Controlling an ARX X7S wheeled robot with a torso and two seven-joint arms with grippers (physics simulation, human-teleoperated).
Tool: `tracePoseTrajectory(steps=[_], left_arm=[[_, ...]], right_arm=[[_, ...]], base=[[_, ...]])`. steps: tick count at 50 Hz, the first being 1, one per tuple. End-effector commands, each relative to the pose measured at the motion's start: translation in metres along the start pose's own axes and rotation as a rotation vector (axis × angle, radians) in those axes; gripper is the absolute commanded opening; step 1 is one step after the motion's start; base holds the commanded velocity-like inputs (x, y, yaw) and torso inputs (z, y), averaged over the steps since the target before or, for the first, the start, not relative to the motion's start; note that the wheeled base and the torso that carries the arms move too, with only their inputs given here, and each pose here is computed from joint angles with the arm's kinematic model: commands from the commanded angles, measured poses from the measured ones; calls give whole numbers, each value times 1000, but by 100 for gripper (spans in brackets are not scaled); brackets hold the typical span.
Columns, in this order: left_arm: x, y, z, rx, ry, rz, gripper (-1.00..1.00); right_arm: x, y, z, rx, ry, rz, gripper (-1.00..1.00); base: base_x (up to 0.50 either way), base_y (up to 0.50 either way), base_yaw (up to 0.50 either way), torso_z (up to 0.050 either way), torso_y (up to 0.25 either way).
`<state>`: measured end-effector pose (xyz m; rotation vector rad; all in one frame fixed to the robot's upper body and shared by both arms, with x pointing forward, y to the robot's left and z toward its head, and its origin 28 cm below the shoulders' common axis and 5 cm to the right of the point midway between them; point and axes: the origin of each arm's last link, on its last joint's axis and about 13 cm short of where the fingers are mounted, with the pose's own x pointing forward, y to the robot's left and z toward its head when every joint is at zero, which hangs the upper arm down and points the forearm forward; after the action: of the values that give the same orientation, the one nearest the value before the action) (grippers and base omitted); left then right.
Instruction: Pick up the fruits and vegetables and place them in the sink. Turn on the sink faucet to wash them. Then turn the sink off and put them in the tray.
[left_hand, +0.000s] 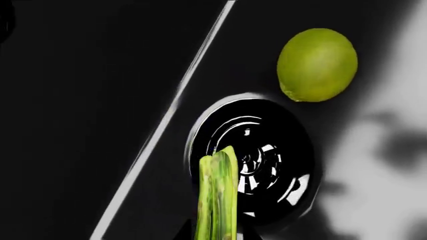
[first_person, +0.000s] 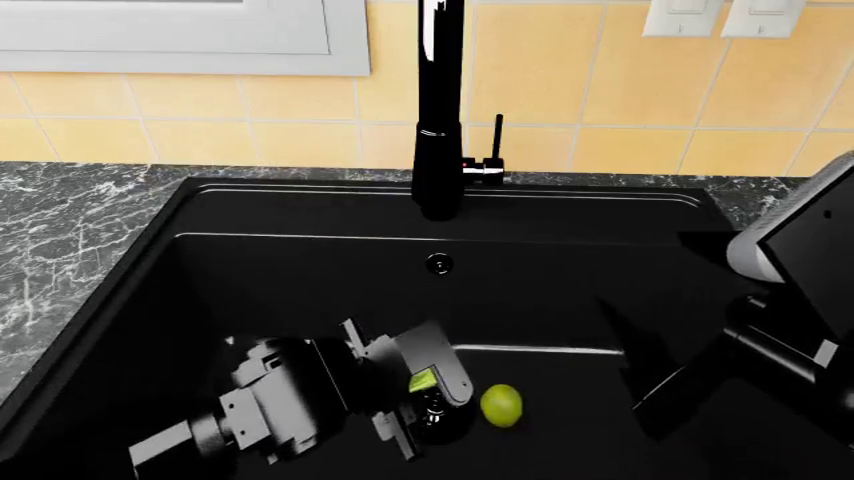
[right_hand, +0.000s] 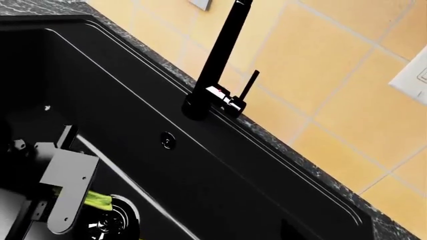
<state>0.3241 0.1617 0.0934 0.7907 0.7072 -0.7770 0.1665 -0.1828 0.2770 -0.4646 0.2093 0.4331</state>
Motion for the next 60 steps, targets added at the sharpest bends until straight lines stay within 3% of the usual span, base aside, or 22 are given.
tracePoseTrajectory(steps=[1,23,24,41,60], left_arm=[[21,-1,-7,-12,38,-69,-100],[33,-7,-9,22,73,-127,-100],[33,-7,-9,24,75,-129,100],[23,-5,-9,32,70,-113,100],[-47,1,-2,-10,-130,-26,100]], right_arm=[[1,0,2,-2,-1,-1,100],[2,1,2,-3,-2,4,100],[2,1,2,-3,-3,4,100],[1,1,3,-2,-9,2,100],[-2,0,16,42,-128,-30,100]], base=[[0,0,0,0,0],[0,0,0,0,0],[0,0,0,0,0],[0,0,0,0,0],[0,0,0,0,0]])
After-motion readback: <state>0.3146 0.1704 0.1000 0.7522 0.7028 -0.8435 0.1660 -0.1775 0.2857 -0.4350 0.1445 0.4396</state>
